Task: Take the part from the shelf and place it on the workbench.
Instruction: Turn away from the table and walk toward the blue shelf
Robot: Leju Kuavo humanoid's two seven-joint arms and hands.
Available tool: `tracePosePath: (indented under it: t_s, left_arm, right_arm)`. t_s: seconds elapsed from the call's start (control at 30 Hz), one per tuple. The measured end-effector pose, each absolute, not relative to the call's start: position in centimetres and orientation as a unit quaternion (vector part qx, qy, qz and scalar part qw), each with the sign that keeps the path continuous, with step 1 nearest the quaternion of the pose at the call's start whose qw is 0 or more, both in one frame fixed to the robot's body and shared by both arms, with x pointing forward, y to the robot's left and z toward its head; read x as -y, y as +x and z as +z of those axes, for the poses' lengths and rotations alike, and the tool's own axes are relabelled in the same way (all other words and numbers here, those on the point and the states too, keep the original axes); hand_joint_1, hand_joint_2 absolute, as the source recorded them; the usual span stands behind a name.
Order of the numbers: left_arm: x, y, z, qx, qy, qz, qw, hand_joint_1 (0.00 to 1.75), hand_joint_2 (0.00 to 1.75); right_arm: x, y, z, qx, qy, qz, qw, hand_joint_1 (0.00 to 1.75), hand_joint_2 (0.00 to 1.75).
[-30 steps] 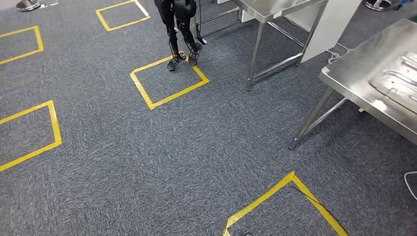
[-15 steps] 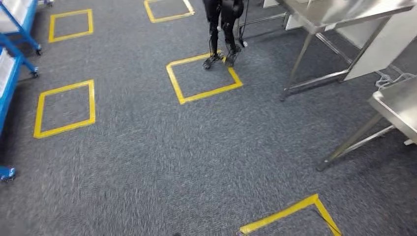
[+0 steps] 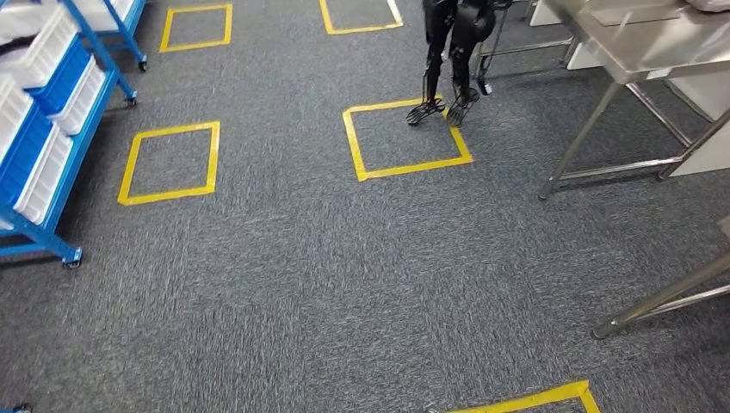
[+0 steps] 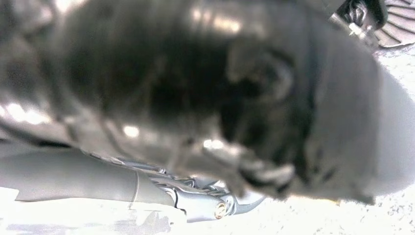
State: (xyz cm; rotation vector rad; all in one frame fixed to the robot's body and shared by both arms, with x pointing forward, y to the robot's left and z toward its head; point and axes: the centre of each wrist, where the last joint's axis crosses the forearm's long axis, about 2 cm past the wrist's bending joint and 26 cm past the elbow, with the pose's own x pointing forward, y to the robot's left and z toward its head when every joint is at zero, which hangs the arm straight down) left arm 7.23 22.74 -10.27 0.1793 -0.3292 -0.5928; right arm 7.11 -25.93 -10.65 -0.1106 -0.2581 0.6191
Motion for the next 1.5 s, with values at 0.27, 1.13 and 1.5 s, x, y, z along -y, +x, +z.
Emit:
tracePosePath:
  t_s: [0.27,1.13,1.5]
  left_arm:
    - [-22.5,7.5,-10.2,0.164,0.084,-0.295,0.937,0.0,0.0]
    - [-22.2,8.1,-10.1,0.117,0.09,-0.272,0.951,0.0,0.0]
    - [-21.7,8.5,-9.9,0.119,0.078,-0.285,0.948,0.0,0.0]
  right_arm:
    - [25.9,7.1,-10.6,0.128,-0.042,0.258,0.957,0.0,0.0]
    - [23.0,7.1,-10.4,0.136,0.008,0.308,0.942,0.0,0.0]
    - [23.0,7.3,-10.4,0.125,0.015,0.341,0.932,0.0,0.0]
